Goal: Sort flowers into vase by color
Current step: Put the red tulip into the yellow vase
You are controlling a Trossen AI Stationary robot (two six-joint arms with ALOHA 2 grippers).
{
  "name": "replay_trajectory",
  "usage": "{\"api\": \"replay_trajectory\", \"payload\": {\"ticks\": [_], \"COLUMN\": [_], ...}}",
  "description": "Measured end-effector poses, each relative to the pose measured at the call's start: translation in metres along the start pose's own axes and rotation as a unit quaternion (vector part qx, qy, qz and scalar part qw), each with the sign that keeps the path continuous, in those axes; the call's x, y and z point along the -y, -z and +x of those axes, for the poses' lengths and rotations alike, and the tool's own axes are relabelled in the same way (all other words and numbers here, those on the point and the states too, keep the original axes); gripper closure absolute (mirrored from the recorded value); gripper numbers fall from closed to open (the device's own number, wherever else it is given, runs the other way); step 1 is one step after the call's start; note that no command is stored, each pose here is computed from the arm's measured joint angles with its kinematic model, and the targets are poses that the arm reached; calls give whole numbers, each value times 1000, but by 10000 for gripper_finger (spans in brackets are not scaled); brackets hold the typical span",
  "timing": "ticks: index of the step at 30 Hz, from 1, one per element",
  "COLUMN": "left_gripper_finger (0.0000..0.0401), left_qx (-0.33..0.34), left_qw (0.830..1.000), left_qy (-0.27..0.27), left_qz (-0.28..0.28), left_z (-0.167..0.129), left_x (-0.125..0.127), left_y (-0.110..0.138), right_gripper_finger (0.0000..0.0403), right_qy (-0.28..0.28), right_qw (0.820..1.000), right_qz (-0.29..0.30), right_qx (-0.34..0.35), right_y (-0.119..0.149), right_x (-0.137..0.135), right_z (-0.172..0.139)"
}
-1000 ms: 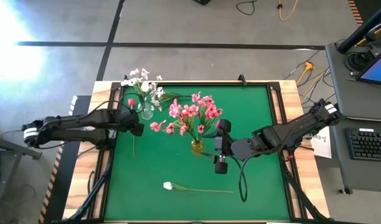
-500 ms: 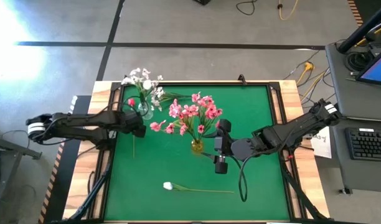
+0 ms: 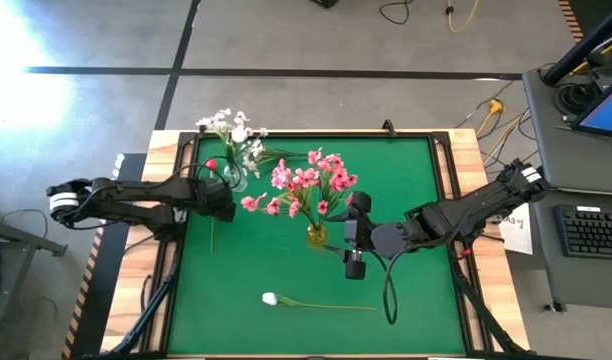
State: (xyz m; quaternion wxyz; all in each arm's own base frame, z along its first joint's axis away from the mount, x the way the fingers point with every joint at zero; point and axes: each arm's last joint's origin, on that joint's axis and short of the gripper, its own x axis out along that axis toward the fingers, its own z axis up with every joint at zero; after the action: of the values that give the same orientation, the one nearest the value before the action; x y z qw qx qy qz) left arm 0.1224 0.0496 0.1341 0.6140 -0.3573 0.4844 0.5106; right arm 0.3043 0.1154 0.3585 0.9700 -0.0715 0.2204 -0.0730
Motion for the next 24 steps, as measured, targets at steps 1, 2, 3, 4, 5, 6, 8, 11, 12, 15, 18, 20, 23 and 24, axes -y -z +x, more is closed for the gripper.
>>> {"api": "replay_trajectory", "payload": {"ticks": [1,2,3,4,5,6,8,11,12,15,18,20,23,24], "left_gripper_finger": [339,343,347,350,353,356,361,364,364,365,365,365,365,365], "left_qx": [0,0,1,1,1,1,1,2,2,2,1,-6,-19,-20], "left_qw": [1000,1000,1000,1000,1000,1000,1000,1000,1000,1000,1000,1000,1000,1000], "left_qy": [0,1,2,2,2,2,1,-1,-1,-1,-2,2,7,8], "left_qz": [-1,-4,-6,-7,-7,-7,-7,-10,-10,-13,-13,-12,-9,-9], "left_z": [0,0,0,-1,-1,-1,-1,-1,-1,-1,-1,-2,-4,-5], "left_x": [0,0,0,0,0,-1,-1,-1,-1,-2,-2,-3,-5,-7], "left_y": [0,0,0,0,0,0,0,1,1,1,1,2,4,4], "right_gripper_finger": [126,126,126,126,126,126,126,126,126,126,126,126,126,126], "right_qy": [0,0,0,0,0,0,0,0,0,0,0,0,0,0], "right_qw": [1000,1000,1000,1000,1000,1000,1000,1000,1000,1000,1000,1000,1000,1000], "right_qz": [0,0,0,0,0,0,0,-1,-1,-1,-1,-1,-1,-1], "right_qx": [0,0,0,0,0,0,-1,-1,-1,-1,-1,-1,-1,-1], "right_y": [0,0,0,0,0,0,0,1,1,1,1,1,1,1], "right_x": [0,0,0,0,0,0,0,0,0,0,0,0,0,0], "right_z": [0,0,0,0,0,0,0,0,0,0,0,0,0,0]}}
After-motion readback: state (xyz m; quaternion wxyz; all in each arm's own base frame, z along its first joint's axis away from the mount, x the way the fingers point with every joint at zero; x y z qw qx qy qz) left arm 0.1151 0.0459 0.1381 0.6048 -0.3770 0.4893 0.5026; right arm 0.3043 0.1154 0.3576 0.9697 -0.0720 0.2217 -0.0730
